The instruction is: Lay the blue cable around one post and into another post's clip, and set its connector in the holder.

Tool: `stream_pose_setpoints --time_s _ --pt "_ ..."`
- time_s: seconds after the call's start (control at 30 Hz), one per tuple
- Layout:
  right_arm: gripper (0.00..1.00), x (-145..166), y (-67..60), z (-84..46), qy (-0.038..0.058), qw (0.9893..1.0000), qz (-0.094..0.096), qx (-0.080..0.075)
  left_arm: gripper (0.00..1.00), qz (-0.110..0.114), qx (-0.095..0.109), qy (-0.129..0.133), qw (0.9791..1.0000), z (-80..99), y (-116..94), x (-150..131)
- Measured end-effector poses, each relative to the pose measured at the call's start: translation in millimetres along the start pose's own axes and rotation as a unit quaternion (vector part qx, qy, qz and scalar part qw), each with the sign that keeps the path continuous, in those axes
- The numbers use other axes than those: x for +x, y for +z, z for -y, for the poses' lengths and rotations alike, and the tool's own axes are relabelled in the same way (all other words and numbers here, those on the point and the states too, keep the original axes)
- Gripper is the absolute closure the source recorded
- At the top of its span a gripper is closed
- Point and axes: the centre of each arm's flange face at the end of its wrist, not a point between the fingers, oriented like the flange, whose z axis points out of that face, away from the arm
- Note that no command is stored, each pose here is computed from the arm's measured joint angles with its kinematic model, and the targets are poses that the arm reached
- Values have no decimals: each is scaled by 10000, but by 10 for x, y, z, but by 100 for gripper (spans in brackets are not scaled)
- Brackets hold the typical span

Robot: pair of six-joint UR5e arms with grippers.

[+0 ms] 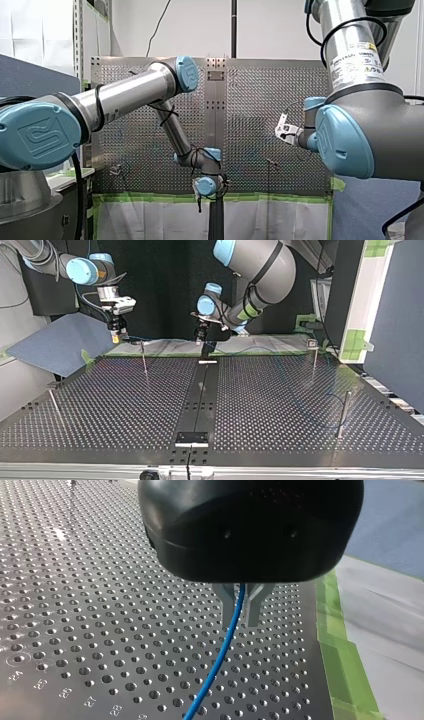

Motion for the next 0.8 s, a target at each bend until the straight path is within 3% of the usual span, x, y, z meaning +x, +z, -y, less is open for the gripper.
stream_pose_setpoints --time_s 0.07,0.4,0.57,0.8 --pt "100 1 0 -1 -1 10000 -2 0 55 1 -13 7 10000 -2 0 -1" --pt "100 6 -1 -35 1 10000 -11 -41 55 -49 -84 25 9999 -70 14 -12" --pt "100 3 -2 -41 3 10000 -7 -50 68 -48 -36 20 10000 -60 17 -11" --pt "100 0 -2 -44 5 10000 -2 -53 74 5 45 -23 10000 -42 33 -22"
